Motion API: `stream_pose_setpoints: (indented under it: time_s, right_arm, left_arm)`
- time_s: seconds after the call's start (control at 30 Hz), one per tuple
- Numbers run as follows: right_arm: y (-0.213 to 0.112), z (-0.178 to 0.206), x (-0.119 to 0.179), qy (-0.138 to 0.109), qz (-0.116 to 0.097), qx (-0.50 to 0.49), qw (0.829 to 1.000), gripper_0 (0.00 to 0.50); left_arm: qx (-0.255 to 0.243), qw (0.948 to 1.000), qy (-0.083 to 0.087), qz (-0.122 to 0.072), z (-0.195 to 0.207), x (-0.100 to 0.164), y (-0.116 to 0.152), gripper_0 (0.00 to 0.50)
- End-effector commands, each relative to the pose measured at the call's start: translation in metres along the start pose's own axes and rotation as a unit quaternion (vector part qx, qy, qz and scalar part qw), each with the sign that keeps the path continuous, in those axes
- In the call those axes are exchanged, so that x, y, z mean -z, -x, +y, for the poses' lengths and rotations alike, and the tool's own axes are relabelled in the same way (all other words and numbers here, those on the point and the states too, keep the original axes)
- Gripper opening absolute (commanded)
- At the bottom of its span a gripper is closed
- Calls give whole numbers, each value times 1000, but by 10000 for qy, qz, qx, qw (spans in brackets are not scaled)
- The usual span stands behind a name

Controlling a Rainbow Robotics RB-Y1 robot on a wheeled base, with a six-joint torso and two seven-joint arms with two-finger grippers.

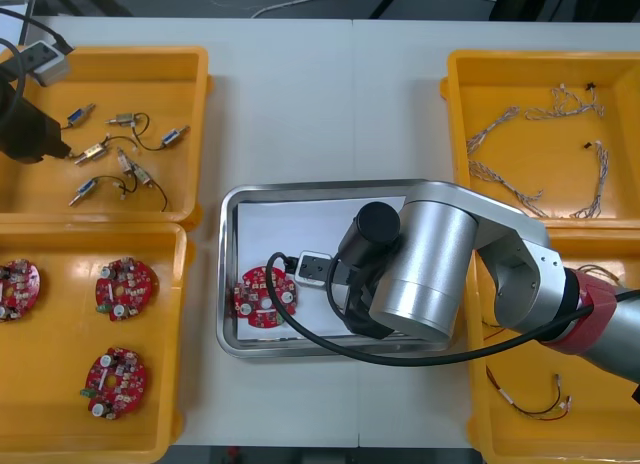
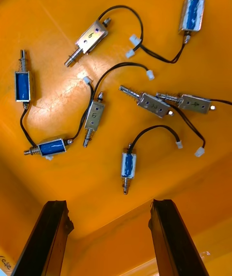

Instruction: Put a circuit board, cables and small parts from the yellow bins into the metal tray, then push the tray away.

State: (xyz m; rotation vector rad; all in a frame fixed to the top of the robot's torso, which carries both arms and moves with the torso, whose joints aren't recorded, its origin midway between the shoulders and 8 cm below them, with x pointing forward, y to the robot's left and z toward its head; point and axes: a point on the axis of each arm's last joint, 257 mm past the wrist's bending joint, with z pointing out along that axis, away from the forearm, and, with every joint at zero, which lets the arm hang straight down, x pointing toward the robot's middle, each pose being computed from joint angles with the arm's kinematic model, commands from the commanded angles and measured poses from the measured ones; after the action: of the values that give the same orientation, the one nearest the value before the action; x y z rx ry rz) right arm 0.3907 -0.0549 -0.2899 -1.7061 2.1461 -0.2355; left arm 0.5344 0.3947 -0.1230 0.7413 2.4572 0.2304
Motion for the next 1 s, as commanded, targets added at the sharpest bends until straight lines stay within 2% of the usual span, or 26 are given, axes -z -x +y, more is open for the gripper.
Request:
stream_pose_setpoints:
  time_s: [0.03, 0.23, 0.43, 0.63, 0.7, 0.8, 0.93, 1.0]
  right_arm:
    - [20, 0, 16, -66, -256, -78, 9996, 500]
    - [13, -14, 43, -53, -214, -297, 9993, 500]
    - [0, -32, 69, 3, -133, -709, 9974, 500]
    - [-22, -44, 95, 205, 82, -1636, 9863, 500]
    - [-17, -52, 106, 180, -111, -1945, 9807, 500]
    - [-16, -59, 117, 114, -292, -2276, 9732, 500]
    - [-21, -65, 125, 65, -407, -2697, 9621, 500]
    - [-29, -71, 130, 26, -465, -3016, 9523, 500]
  left_arm:
    - [-480, 9981, 373, 21, 33, 8, -19, 500]
    - [-470, 9985, 292, -15, 24, -13, -37, 500]
    - [-524, 9981, 329, 49, 18, -26, -41, 500]
    - [-526, 9978, 411, 59, 17, -34, -41, 500]
    - [-508, 9978, 425, 30, 16, -40, -40, 500]
    - [-554, 9971, 512, -27, 17, -46, -34, 500]
    - [-595, 9968, 538, -35, 13, -52, -29, 500]
    - [-587, 9970, 496, -62, 9, -55, -27, 500]
